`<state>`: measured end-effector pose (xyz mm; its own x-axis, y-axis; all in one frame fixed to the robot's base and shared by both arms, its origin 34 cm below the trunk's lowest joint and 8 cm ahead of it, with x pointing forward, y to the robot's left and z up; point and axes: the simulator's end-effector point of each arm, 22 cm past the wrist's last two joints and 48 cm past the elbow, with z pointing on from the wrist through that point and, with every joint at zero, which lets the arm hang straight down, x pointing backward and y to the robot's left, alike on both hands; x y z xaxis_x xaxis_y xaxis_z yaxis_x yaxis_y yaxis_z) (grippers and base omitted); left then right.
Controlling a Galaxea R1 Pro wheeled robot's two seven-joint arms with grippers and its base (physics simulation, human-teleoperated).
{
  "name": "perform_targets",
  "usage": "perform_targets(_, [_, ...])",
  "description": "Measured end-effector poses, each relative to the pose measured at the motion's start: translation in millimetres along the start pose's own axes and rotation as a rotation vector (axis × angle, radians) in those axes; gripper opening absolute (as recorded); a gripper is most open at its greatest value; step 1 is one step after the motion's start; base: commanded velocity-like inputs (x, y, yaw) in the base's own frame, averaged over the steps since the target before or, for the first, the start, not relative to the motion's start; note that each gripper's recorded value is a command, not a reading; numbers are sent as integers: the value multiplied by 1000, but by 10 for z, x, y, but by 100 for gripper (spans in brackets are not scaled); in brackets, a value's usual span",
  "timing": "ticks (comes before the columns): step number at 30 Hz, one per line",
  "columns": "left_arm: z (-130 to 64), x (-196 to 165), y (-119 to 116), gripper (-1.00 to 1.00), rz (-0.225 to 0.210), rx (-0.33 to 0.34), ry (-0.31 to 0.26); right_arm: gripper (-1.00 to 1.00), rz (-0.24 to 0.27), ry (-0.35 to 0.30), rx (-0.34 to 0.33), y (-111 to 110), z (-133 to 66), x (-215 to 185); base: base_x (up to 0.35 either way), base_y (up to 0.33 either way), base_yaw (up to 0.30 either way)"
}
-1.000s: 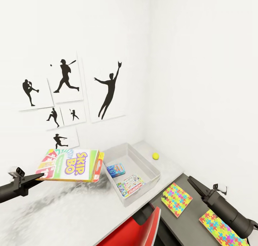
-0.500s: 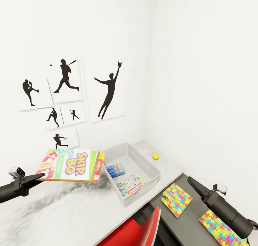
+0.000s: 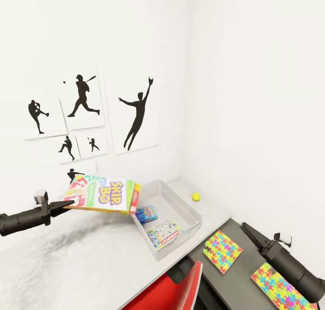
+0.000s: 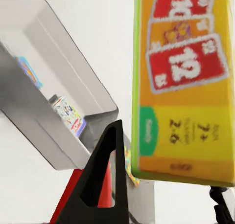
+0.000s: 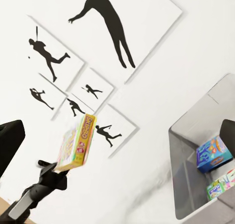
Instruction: Put all the toys in the child's room - the three board games (two on the bed and one on the table), the two jigsaw puzzles on the table, and the tennis ball on the table - inside the toy box on the table in the child's room.
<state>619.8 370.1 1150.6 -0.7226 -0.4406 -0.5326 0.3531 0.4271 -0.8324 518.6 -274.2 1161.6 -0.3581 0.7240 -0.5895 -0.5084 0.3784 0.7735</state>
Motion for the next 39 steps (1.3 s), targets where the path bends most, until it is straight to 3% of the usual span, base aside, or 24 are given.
perform_targets(5, [346,-333,-179,-100,41,-24,-21,100,-3,-10,1,-2,-30,-38,0,0,0])
perform_targets(11, [912,-416,-312,-100,116,-102,67,100,-5,-15,-12,26,-44,-54,0,0,0])
perform_targets(18, [1384,-599,-542,-100,192,-149,138,100,-20,-53,-34,78,-166,-196,0,0,0])
perform_targets(22, [1485,-618,-544,-100,235,-196,171,100,-24,-64,-39,90,-202,-234,0,0,0])
perform_targets(30, [1586,-658,-626,-100,289,-217,191,100,-27,-68,-41,96,-212,-248,0,0,0])
perform_targets(35, [1698,-457,-627,-100,352,-239,278,100,-27,-68,-41,96,-213,-249,0,0,0])
perform_targets(39, [1833,-168,-870,-100,437,-177,388,100,-27,-68,-41,95,-214,-249,0,0,0])
